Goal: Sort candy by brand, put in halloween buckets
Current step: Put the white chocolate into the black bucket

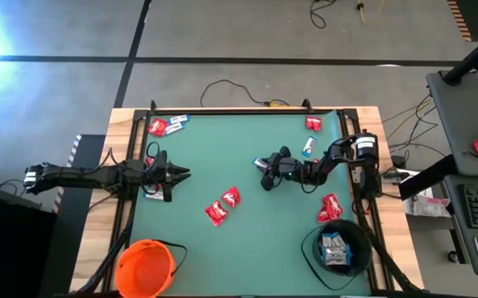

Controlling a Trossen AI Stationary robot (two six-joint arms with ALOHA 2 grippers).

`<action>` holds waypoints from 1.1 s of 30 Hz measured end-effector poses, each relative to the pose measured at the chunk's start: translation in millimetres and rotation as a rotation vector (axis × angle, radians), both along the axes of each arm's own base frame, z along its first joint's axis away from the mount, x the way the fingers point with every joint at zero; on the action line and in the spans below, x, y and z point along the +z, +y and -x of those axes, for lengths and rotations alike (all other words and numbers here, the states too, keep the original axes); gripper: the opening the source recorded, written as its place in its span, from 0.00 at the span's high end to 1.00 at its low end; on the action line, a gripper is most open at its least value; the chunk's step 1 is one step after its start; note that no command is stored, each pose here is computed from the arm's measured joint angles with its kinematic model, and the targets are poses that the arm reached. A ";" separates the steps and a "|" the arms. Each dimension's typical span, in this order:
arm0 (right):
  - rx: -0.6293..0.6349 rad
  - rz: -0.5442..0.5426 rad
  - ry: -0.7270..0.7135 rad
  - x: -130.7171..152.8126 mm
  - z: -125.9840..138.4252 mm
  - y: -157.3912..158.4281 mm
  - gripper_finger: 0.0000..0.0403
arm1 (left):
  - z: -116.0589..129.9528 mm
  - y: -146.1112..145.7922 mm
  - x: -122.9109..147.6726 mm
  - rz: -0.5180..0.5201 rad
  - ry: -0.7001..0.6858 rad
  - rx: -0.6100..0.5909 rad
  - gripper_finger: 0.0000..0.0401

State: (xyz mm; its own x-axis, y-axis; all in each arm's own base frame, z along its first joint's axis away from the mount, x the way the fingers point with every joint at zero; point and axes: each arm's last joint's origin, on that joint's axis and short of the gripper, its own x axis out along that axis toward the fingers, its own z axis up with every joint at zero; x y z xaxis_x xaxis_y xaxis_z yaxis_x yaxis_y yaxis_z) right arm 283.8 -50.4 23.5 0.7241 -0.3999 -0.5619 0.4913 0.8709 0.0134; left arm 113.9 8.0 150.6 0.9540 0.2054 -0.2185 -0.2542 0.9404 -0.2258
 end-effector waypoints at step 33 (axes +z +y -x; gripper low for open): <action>0.210 -0.222 0.225 283.7 5.2 53.1 0.74 | -0.1 0.0 -0.3 0.000 0.003 0.000 0.81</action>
State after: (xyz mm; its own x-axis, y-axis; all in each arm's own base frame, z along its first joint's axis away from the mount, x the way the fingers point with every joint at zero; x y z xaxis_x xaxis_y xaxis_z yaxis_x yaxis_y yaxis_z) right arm 278.6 2.7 307.2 0.6259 -0.1065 -0.7726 0.3144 0.9410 0.1250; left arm 114.0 7.9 150.3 0.9535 0.2051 -0.2211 -0.2545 0.9405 -0.2251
